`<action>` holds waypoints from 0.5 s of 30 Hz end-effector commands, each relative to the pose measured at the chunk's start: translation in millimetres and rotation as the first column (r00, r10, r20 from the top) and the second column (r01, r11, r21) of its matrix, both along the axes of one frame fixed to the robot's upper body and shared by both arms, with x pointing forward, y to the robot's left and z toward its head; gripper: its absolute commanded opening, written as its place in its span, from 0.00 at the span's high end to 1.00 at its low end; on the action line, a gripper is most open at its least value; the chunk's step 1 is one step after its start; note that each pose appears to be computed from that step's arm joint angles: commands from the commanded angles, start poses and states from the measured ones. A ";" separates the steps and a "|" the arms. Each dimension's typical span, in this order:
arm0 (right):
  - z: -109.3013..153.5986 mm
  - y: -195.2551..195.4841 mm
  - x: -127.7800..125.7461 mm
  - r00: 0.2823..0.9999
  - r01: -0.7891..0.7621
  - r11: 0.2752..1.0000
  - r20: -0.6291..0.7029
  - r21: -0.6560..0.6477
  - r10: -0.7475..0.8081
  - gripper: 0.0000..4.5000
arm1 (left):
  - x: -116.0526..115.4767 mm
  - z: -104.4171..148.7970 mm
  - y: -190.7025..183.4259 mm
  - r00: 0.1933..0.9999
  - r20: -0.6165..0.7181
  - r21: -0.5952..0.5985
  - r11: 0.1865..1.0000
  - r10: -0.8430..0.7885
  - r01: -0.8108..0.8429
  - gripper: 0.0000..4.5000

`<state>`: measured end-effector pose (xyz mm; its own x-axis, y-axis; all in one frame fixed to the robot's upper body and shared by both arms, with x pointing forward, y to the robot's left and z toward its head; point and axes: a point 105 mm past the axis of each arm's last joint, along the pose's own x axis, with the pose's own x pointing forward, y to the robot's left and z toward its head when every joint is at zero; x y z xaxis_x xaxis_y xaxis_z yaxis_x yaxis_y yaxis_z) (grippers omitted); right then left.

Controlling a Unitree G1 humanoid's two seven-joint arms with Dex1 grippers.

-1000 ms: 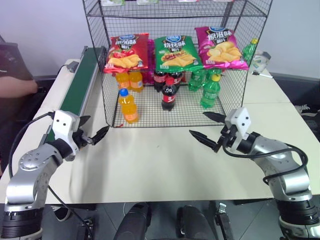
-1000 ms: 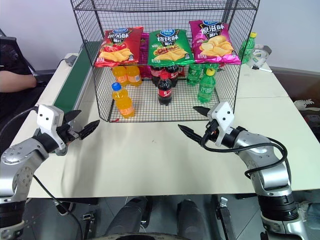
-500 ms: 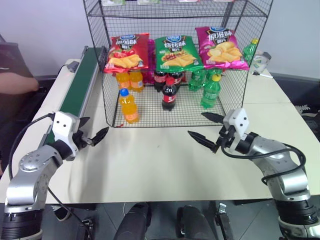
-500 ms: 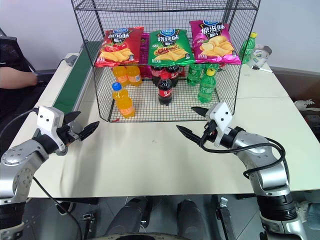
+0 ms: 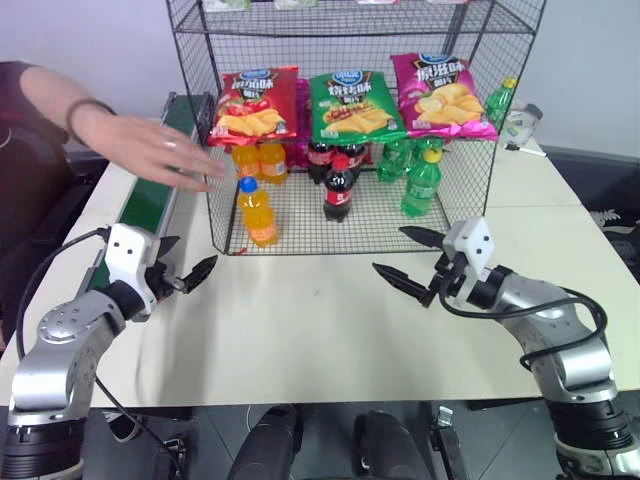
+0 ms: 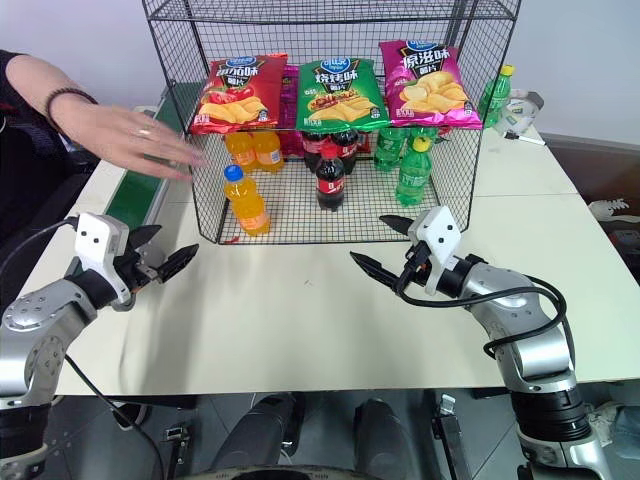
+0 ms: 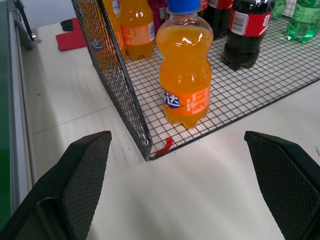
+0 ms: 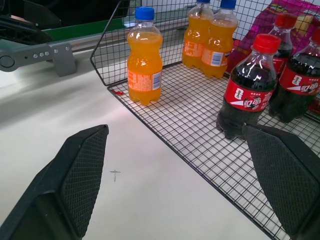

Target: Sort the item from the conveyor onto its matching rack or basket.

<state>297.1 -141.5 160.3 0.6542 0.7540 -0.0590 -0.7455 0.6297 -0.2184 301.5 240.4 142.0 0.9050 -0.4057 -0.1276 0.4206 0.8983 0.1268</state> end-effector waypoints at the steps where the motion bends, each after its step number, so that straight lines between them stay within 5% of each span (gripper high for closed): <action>1: 8.9 6.1 -7.2 0.999 -0.029 0.999 0.034 0.015 0.028 0.00 | -4.4 13.2 2.5 0.999 0.043 0.013 1.000 0.010 -0.010 0.01; 15: 9.2 14.7 -3.7 0.998 -0.045 0.999 0.036 0.028 0.044 0.00 | -1.5 16.7 2.1 0.996 0.082 -0.005 0.999 0.040 -0.040 0.01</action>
